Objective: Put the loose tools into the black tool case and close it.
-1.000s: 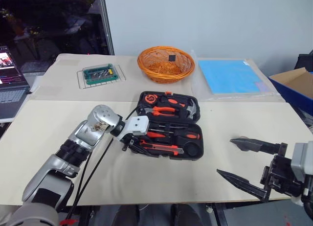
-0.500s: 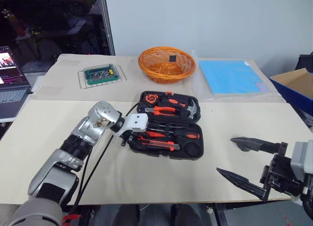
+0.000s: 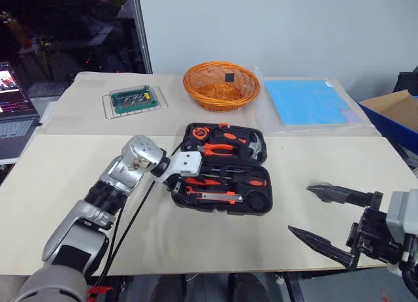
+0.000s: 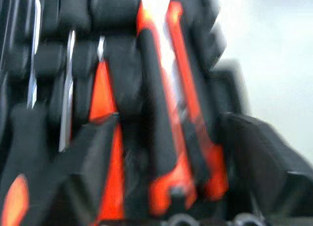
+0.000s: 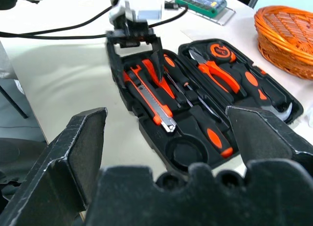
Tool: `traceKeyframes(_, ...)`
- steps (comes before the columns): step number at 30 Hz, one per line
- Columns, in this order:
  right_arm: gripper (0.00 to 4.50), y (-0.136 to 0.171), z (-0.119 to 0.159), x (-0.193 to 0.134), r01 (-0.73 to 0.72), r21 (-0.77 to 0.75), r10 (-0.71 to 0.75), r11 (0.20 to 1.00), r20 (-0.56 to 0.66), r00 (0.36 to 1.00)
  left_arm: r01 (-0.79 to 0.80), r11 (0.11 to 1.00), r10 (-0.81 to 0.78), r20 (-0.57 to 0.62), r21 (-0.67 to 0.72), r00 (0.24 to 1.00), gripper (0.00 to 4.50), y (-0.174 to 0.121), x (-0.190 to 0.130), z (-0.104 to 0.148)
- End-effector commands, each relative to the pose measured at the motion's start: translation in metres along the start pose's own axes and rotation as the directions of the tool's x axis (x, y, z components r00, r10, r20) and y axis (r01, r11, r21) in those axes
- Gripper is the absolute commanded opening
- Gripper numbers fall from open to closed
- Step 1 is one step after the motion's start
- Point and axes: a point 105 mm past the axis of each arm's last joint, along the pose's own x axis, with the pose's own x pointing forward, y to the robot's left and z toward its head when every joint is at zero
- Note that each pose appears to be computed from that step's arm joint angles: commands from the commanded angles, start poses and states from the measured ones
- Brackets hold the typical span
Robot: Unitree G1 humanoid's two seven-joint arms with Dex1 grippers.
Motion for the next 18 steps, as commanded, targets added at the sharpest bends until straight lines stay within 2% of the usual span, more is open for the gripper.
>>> traceKeyframes(1, 4.50, 0.000, 0.005, 0.001, 0.001, -0.031, -0.001, 1.000, 0.023, 1.000, -0.143, 0.987, 0.153, 0.170, -0.071, 0.973, 3.63, 0.012, -0.028, 0.022)
traceKeyframes(3, 4.50, -0.002, 0.005, 0.002, 0.001, -0.033, 0.000, 0.999, 0.027, 1.000, -0.205, 0.972, 0.227, 0.223, -0.116, 0.948, 3.15, 0.015, -0.031, 0.021)
traceKeyframes(6, 4.50, -0.003, 0.004, 0.004, 0.000, -0.033, 0.001, 0.999, 0.032, 0.999, -0.290, 0.944, 0.322, 0.246, -0.158, 0.914, 1.94, 0.010, -0.020, 0.007)
traceKeyframes(7, 4.50, -0.004, 0.004, 0.004, 0.000, -0.033, 0.001, 0.999, 0.032, 0.999, -0.304, 0.938, 0.338, 0.244, -0.168, 0.909, 1.66, 0.007, -0.016, 0.003)
traceKeyframes(8, 4.50, -0.004, 0.004, 0.005, -0.001, -0.034, 0.002, 0.999, 0.033, 0.999, -0.311, 0.934, 0.346, 0.240, -0.174, 0.907, 1.14, 0.004, -0.012, -0.001)
traceKeyframes(11, 4.50, -0.005, 0.005, 0.005, -0.006, -0.037, 0.008, 0.999, 0.033, 0.999, -0.357, 0.912, 0.392, 0.172, -0.201, 0.904, 0.06, -0.002, 0.011, -0.023)
traceKeyframes(13, 4.50, -0.005, 0.005, 0.006, -0.009, -0.037, 0.011, 0.999, 0.032, 0.999, -0.395, 0.897, 0.422, 0.112, -0.199, 0.900, 0.06, -0.001, 0.019, -0.036)
traceKeyframes(18, 4.50, -0.004, 0.006, 0.005, -0.017, -0.040, 0.018, 0.999, 0.026, 0.999, -0.361, 0.921, 0.354, -0.071, -0.150, 0.933, 0.06, -0.015, 0.033, -0.072)
